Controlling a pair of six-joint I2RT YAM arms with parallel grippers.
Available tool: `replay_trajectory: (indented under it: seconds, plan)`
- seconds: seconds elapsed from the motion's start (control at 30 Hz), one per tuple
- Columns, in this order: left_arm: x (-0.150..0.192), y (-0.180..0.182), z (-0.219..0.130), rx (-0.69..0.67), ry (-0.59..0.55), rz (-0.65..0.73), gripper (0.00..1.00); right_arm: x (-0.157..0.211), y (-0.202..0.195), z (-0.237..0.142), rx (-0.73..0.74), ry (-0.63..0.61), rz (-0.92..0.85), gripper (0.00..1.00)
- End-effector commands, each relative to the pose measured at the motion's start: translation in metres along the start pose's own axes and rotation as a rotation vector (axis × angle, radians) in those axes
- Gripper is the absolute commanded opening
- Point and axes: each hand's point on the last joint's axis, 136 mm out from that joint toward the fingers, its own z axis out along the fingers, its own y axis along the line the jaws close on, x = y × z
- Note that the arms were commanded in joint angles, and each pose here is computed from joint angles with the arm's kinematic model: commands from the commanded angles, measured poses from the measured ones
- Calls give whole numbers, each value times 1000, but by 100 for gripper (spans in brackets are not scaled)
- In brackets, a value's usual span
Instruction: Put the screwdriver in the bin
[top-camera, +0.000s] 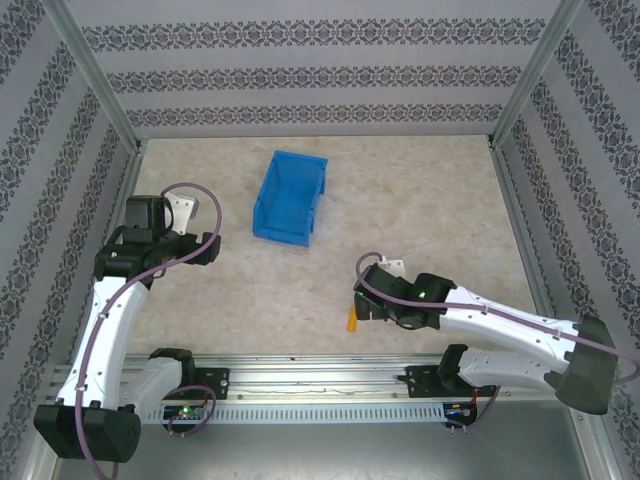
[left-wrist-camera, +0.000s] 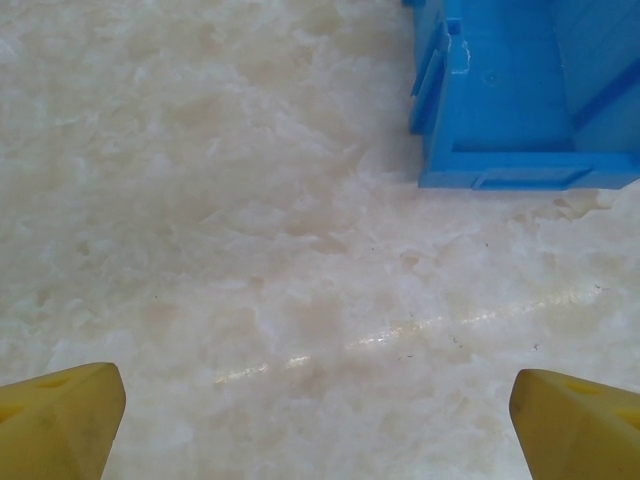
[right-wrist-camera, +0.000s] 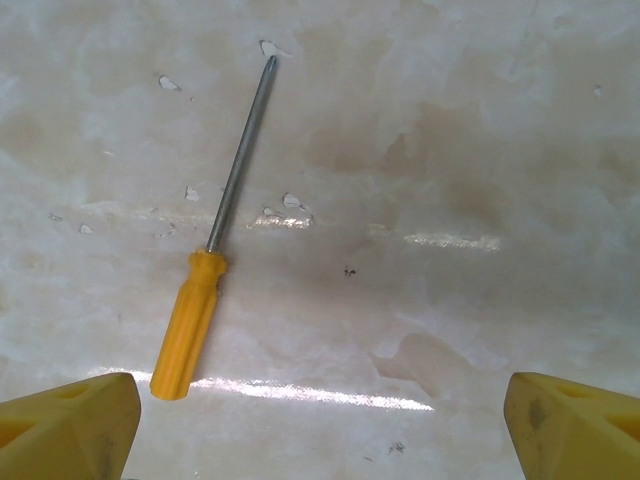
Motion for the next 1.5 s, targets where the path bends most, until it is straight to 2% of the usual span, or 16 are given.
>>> replay_trajectory:
  seconds: [0.0,0.13,0.3,0.47,0.6,0.83,1.07,1.47]
  plan:
    - [10,-1,-2,12,32,-2,99,-3,16,-1,-29,-3,16,93]
    - [24,-9,2,45,42,-15,99,5,33,10,-33,24,11,92]
    - [27,-8,3,38,26,3,99,14,50,31,-11,77,0,81]
    - [26,-5,0,24,48,10,99,19,54,45,29,104,-4,81]
    - [30,-8,0,34,50,21,99,28,57,60,25,126,23,75]
    - [31,0,0,-17,11,24,99,38,54,70,67,165,20,70]
    - [37,-7,-3,18,29,25,99,46,45,75,103,178,20,67]
    - [27,-6,-13,16,36,4,99,52,37,82,130,202,2,63]
